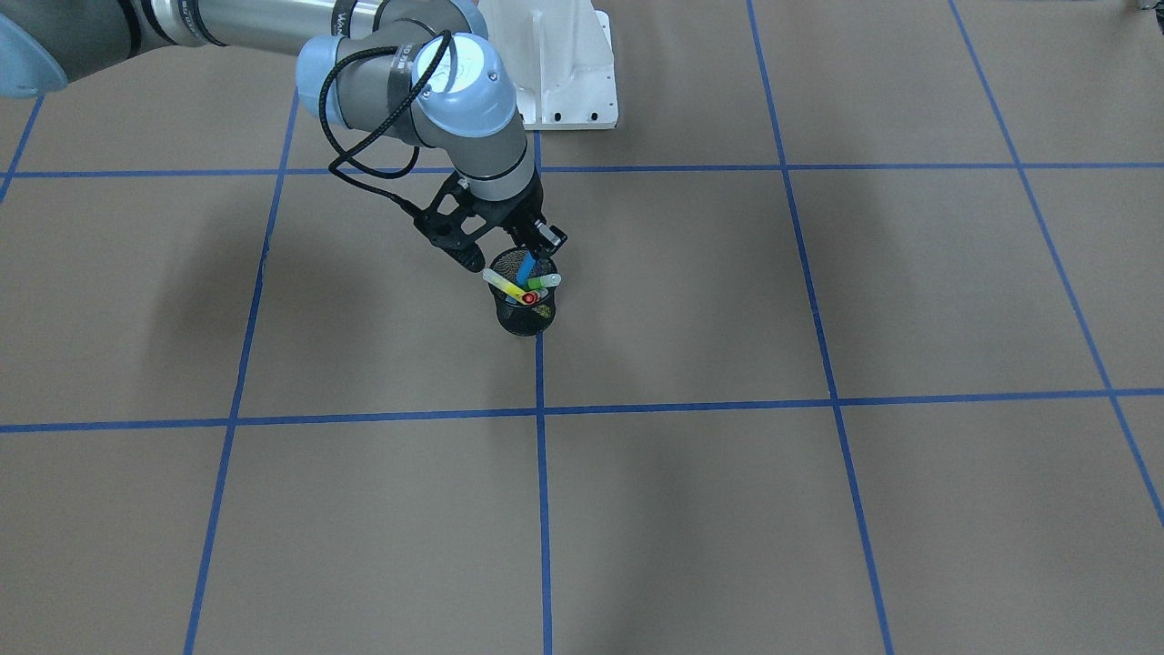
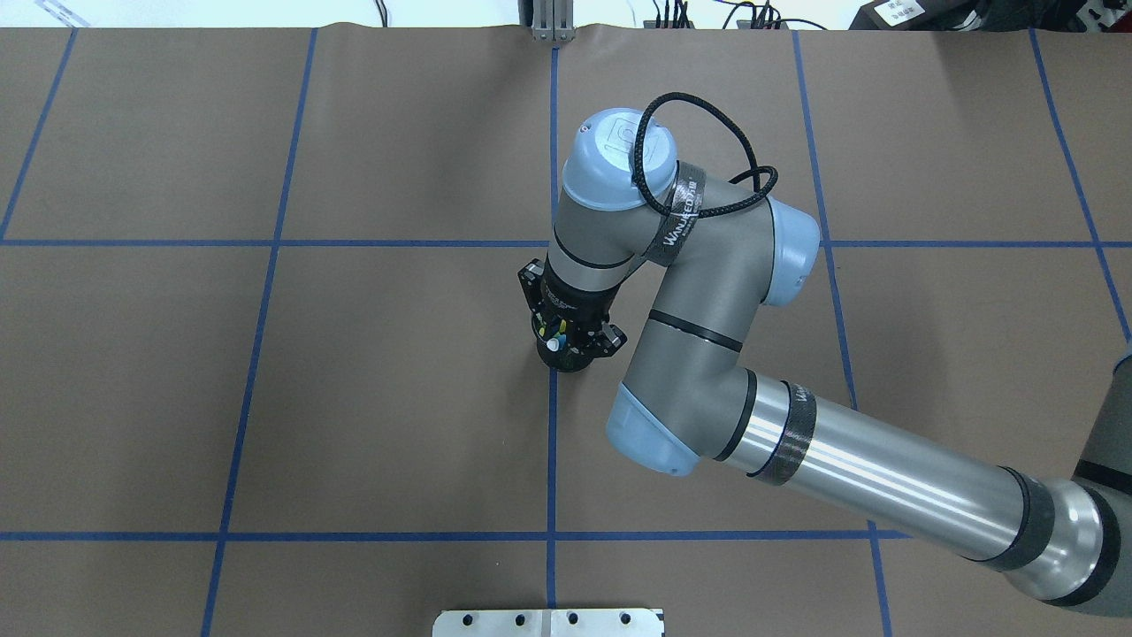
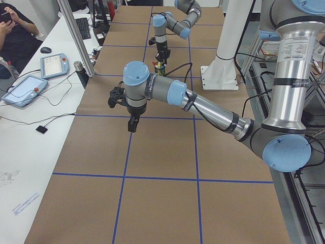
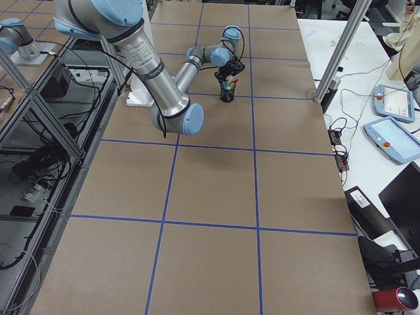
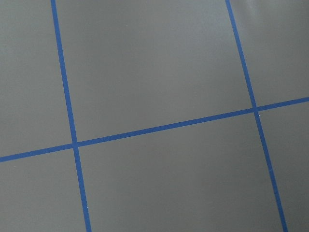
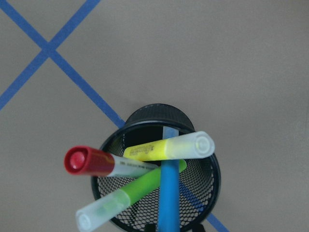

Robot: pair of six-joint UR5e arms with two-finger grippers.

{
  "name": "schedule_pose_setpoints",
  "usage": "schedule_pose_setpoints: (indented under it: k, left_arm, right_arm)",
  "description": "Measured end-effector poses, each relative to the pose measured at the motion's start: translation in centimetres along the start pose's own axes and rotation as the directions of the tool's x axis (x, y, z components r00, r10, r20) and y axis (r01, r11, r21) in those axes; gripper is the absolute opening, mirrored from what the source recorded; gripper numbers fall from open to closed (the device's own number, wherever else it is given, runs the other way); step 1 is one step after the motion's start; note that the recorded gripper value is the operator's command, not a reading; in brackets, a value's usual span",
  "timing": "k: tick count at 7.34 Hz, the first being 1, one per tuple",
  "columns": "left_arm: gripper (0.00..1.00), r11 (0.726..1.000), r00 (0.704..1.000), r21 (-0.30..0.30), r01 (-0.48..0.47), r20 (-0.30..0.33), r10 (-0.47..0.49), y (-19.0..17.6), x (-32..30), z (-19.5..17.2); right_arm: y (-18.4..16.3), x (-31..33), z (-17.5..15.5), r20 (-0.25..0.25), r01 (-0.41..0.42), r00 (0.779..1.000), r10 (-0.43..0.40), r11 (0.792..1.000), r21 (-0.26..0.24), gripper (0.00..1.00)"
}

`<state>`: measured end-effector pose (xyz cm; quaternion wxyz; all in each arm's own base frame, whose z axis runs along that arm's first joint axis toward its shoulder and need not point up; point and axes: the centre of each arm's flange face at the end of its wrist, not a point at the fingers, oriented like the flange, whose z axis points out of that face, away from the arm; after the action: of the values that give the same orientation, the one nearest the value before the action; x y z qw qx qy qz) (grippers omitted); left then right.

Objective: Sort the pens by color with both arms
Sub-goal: 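Lower the right gripper onto the blue marker in the cup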

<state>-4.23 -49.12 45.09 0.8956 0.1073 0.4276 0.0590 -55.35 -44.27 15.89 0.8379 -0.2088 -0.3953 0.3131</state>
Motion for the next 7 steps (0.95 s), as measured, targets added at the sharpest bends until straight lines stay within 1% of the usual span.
schedule_pose_setpoints:
  k: [1, 2, 3, 4, 5, 7]
  left_arm:
    - [1.00, 1.000, 1.000, 0.000, 0.000, 0.000, 0.000, 0.00, 0.00, 0.02]
    - [1.00, 1.000, 1.000, -0.001, 0.000, 0.000, 0.000, 0.00, 0.00, 0.03]
    - [1.00, 1.000, 1.000, -0.001, 0.000, 0.000, 0.000, 0.00, -0.01, 0.03]
    - [1.00, 1.000, 1.000, -0.001, 0.001, 0.000, -0.001, 0.00, -0.02, 0.05]
    - [1.00, 1.000, 1.000, -0.001, 0.001, 0.000, -0.001, -0.01, -0.04, 0.07]
    - [1.00, 1.000, 1.000, -0.002, 0.001, 0.000, -0.001, -0.01, -0.06, 0.08]
  right_arm:
    - [-0.04, 0.06, 0.06, -0.001, -0.001, 1.000, 0.001, 1.000, 0.001, 0.34]
    - [-0.06, 0.09, 0.07, -0.002, -0.001, 1.000, 0.001, 1.000, 0.001, 0.31]
    - [-0.07, 0.10, 0.08, -0.002, -0.002, 1.000, 0.002, 1.000, 0.001, 0.24]
    - [-0.07, 0.10, 0.08, -0.002, -0.002, 1.000, 0.002, 1.000, 0.001, 0.22]
    - [-0.04, 0.09, 0.05, -0.001, -0.002, 1.000, 0.002, 1.000, 0.001, 0.17]
    - [0.00, 0.10, -0.02, 0.000, -0.001, 1.000, 0.001, 1.000, 0.000, 0.16]
